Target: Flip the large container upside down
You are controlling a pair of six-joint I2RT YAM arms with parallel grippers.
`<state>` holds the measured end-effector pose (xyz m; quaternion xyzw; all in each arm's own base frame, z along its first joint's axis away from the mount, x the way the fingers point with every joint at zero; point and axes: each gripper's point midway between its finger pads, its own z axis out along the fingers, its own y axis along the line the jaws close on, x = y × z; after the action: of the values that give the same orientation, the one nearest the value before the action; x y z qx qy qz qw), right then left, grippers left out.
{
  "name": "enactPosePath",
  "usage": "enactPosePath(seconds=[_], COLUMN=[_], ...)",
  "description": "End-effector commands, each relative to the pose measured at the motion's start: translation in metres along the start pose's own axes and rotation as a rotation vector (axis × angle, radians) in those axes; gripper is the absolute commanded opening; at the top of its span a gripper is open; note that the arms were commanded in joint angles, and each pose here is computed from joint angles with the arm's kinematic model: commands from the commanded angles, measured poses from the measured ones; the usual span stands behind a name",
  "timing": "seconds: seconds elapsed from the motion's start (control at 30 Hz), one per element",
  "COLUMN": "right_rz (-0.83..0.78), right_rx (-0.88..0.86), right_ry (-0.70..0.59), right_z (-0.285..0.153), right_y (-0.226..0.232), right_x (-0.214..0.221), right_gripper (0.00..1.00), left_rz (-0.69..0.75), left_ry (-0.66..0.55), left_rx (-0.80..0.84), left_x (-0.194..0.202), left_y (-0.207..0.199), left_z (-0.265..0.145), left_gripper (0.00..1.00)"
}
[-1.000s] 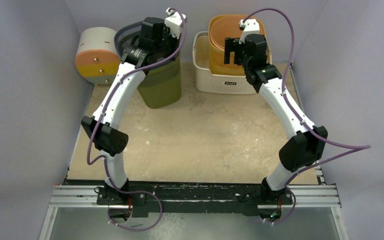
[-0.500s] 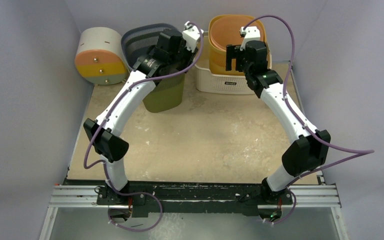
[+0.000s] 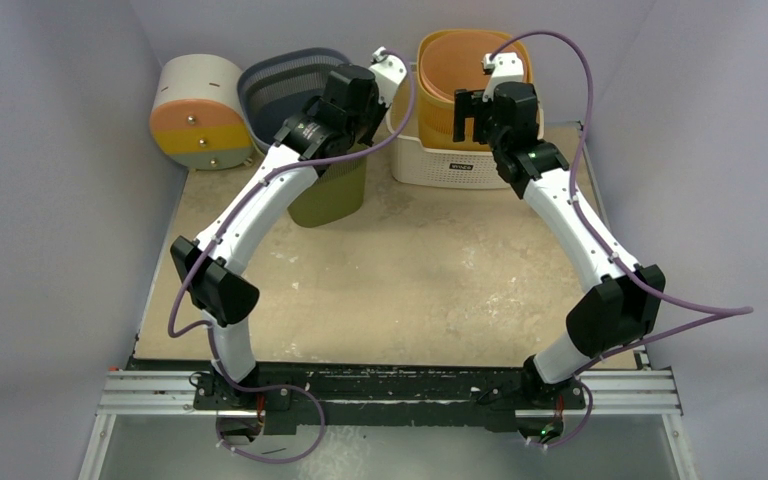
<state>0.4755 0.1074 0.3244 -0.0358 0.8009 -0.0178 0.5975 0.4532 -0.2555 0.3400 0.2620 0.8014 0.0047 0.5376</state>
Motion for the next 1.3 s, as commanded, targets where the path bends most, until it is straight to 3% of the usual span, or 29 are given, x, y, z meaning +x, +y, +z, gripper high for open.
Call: enactPosePath(seconds=[0.0, 0.23, 0.33, 0.37, 0.43, 0.47, 0.7, 1.0, 1.27], right_rz=[0.013, 0.007, 0.004, 0.003, 0.005, 0.006, 0.006, 0.01, 0.01], right_rx=[0.021, 0.03, 0.036, 0.036, 0.038, 0.039, 0.04, 0.023, 0.017], right_ry=[-0.072, -0.067, -0.059, -0.057, -0.055, -0.055, -0.049, -0.033, -0.019], right_z=[-0.012, -0.014, -0.015, -0.016, -0.016, -0.017, -0.015, -0.012, -0.012], right_y=[-0.008, -0.011, -0.012, -0.013, -0.013, -0.013, -0.013, -0.009, -0.007], right_x=[-0.023, -0.022, -0.019, -0.019, -0.018, -0.018, -0.015, -0.011, -0.009], right_gripper=[1.0, 1.0, 1.0, 1.0, 1.0, 1.0, 1.0, 1.0, 0.99], left_rz=[0.048, -0.017, -0.025, -0.024, -0.026, -0.029, -0.066, -0.236, -0.278], left_ry=[0.153, 0.206, 0.22, 0.221, 0.216, 0.208, 0.111, -0.24, -0.341], left_rx=[-0.077, 0.019, 0.013, 0.002, -0.016, -0.023, -0.07, -0.12, -0.128], left_x=[0.045, 0.063, 0.067, 0.067, 0.065, 0.062, 0.023, -0.086, -0.115], left_y=[0.006, -0.003, 0.0, 0.002, 0.006, 0.008, 0.023, 0.057, 0.063], left_z=[0.005, 0.008, 0.007, 0.006, 0.004, 0.003, -0.011, -0.082, -0.114], left_gripper=[0.06, 0.27, 0.29, 0.25, 0.01, 0.0, 0.0, 0.0, 0.0])
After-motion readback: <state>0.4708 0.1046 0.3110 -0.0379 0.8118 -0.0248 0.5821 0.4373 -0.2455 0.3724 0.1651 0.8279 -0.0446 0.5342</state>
